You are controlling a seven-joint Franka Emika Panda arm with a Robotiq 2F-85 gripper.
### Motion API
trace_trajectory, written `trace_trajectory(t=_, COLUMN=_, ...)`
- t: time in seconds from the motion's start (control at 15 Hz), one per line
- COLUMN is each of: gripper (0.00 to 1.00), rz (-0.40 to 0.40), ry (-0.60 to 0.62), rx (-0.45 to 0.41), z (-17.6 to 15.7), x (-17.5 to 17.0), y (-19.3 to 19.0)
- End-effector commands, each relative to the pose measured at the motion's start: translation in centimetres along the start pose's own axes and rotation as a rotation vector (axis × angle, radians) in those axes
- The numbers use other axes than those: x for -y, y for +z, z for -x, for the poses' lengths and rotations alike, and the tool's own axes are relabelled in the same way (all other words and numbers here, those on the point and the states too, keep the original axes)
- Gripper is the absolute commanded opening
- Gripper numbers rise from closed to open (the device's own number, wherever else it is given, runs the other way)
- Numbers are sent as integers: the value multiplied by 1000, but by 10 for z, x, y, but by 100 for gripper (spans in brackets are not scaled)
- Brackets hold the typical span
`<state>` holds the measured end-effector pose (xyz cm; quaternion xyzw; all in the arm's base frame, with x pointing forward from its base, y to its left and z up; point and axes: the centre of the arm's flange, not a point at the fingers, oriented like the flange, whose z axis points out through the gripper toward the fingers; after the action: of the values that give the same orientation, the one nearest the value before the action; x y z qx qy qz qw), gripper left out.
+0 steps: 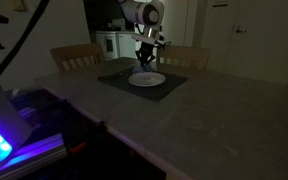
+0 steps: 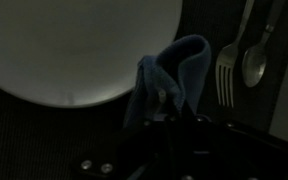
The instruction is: Use the blue cloth to wipe the plate
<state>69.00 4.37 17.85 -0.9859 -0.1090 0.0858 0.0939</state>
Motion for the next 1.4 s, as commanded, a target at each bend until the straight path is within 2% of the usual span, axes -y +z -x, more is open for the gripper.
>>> trace_trajectory(t=0.0, gripper=2, rz=-70, ry=12, rx=-16, z=-2, x=-4, y=11)
trace_trajectory(t=0.33, gripper=2, rz=-146, ry=32, rx=-38, z=-8, x=-5, y=14)
trace_trajectory(t=0.87, gripper=2, rz=-161, ry=-19, rx=-126, z=-25, x=-1, y=-25)
trace_trajectory(t=1.0, gripper=2, rz=-162, ry=-23, rx=-127, z=-27, x=-3, y=-27)
trace_trajectory(t=1.33, gripper=2, rz=-208, ry=-60, rx=-47, z=-21, x=-13, y=-6)
